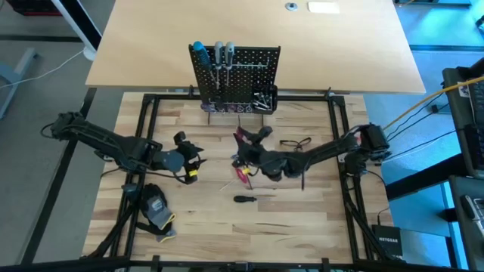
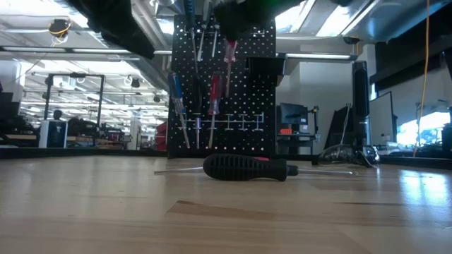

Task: Hang tools onto peg board
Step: Hang the red screwdriver on the peg board

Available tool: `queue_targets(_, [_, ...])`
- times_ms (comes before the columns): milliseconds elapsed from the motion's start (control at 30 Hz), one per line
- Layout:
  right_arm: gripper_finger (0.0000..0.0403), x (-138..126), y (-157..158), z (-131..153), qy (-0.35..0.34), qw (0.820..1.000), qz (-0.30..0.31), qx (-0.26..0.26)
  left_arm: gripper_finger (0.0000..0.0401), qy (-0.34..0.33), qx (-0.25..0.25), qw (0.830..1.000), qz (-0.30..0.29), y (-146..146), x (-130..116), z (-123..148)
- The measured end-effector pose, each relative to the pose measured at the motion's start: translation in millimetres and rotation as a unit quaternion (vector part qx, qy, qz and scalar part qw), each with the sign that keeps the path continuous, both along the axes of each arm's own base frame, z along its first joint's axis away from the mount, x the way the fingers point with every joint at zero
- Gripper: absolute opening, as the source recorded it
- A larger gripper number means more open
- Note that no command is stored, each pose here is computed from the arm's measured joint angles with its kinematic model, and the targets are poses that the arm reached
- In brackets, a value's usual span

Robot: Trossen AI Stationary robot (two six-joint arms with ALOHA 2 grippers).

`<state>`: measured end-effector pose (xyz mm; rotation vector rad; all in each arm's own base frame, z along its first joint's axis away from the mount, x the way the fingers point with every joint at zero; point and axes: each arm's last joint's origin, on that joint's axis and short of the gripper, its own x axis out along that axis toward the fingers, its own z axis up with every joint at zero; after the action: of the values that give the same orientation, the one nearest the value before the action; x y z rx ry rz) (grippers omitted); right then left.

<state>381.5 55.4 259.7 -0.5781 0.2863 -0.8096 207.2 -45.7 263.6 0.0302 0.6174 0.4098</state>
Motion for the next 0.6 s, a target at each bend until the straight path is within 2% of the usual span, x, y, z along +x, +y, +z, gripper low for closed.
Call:
queue_targets(167, [0.0102, 6, -19, 3, -0.004, 1.0, -0.019, 0.004, 0.017, -0.002, -0.003, 1.0, 0.0, -1, 0, 0])
queue_targets(400, [0.0102, 8, -40, -5, 0.002, 0.999, -0.018, 0.04, 0.017, -0.002, -0.004, 1.0, 0.001, -1, 0, 0])
queue_targets(600, [0.0102, 9, -52, -7, 0.003, 0.999, -0.025, 0.048, 0.017, -0.002, -0.004, 1.0, 0.001, -1, 0, 0])
